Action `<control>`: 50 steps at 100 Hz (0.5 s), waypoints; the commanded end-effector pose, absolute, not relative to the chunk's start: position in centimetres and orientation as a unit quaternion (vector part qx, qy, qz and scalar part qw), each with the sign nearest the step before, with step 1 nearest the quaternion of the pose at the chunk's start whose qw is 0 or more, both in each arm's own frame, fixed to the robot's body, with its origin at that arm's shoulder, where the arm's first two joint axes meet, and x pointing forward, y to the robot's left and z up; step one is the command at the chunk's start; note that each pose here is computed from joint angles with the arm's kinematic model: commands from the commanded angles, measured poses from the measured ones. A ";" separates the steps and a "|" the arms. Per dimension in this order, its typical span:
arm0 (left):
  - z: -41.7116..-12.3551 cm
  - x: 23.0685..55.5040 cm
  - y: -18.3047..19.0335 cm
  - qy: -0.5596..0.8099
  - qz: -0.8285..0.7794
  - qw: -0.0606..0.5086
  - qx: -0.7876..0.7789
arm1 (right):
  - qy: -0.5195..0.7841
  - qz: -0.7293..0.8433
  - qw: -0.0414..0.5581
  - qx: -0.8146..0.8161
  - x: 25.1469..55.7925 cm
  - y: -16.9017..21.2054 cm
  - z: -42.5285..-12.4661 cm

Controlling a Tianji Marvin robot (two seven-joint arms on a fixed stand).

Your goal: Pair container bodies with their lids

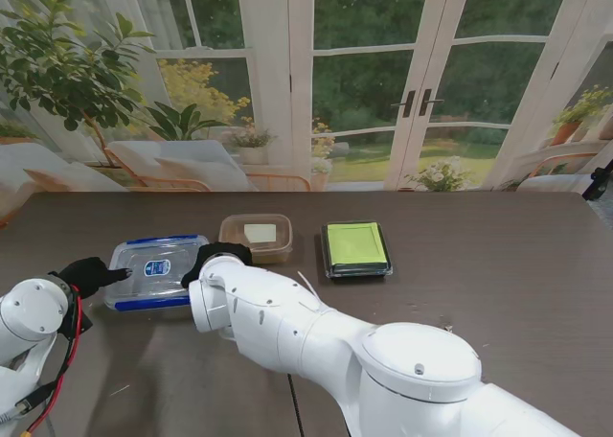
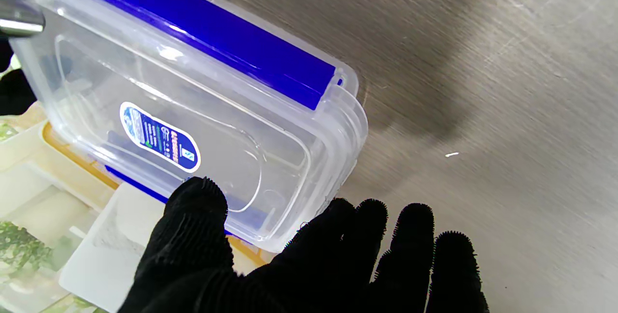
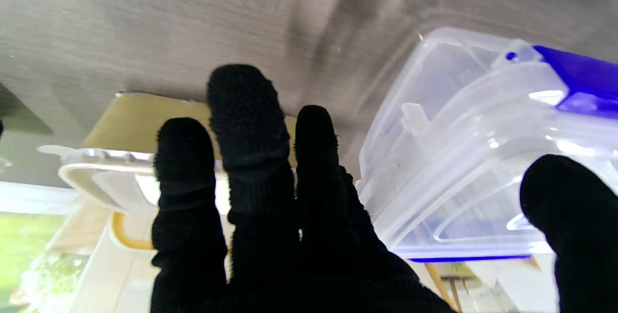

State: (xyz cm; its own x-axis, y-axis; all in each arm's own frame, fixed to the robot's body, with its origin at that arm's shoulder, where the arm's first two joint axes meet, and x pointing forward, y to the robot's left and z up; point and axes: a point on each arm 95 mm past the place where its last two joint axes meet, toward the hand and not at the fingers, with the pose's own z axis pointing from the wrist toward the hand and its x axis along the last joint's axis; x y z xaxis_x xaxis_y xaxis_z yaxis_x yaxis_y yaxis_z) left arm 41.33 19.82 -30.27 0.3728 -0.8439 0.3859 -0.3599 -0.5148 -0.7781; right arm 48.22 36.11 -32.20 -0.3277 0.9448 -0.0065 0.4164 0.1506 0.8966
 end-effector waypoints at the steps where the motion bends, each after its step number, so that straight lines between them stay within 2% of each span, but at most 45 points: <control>1: -30.1 41.4 19.3 0.396 -0.406 0.290 -0.771 | 0.707 0.429 0.293 0.480 47.7 37.1 -31.9; 50: -30.0 39.7 20.4 0.404 -0.385 0.304 -0.772 | 0.722 0.418 0.279 0.476 47.3 37.5 -32.0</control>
State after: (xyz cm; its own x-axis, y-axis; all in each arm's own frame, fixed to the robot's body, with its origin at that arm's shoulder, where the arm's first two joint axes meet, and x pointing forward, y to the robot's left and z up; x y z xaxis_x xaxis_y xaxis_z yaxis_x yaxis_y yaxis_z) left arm 40.07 20.63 -29.90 0.3812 -0.8547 0.3525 -0.3659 -0.4896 -0.7915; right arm 48.07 36.32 -32.31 -0.3630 0.9316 -0.0177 0.4456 0.1903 0.8748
